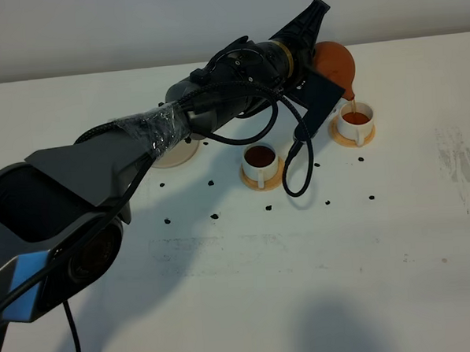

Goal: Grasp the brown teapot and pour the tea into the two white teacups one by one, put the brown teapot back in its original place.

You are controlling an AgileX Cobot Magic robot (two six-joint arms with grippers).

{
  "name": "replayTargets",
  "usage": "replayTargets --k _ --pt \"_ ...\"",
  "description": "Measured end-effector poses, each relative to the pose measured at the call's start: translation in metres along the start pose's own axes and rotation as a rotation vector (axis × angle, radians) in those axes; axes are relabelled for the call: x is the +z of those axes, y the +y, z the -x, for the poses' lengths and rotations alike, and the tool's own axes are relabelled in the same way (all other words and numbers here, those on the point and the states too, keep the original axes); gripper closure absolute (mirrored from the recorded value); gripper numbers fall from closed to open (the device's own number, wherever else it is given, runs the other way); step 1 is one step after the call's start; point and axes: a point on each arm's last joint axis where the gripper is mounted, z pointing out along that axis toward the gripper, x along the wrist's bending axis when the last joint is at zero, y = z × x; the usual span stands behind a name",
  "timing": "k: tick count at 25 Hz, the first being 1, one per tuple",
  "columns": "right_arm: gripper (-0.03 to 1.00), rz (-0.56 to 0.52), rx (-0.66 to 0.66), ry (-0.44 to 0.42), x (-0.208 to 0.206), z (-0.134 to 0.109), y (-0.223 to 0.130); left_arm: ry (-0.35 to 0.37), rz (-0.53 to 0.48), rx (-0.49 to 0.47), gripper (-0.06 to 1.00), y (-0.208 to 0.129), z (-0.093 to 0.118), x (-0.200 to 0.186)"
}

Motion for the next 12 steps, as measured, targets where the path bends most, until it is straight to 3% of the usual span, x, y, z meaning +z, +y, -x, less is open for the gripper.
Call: replayTargets --k 12 --pt "0.45 0.0 0.0 0.0 0.0 0.0 0.0 0.001 -0.004 0.059 0.84 -0.0004 -0.0001 0.0"
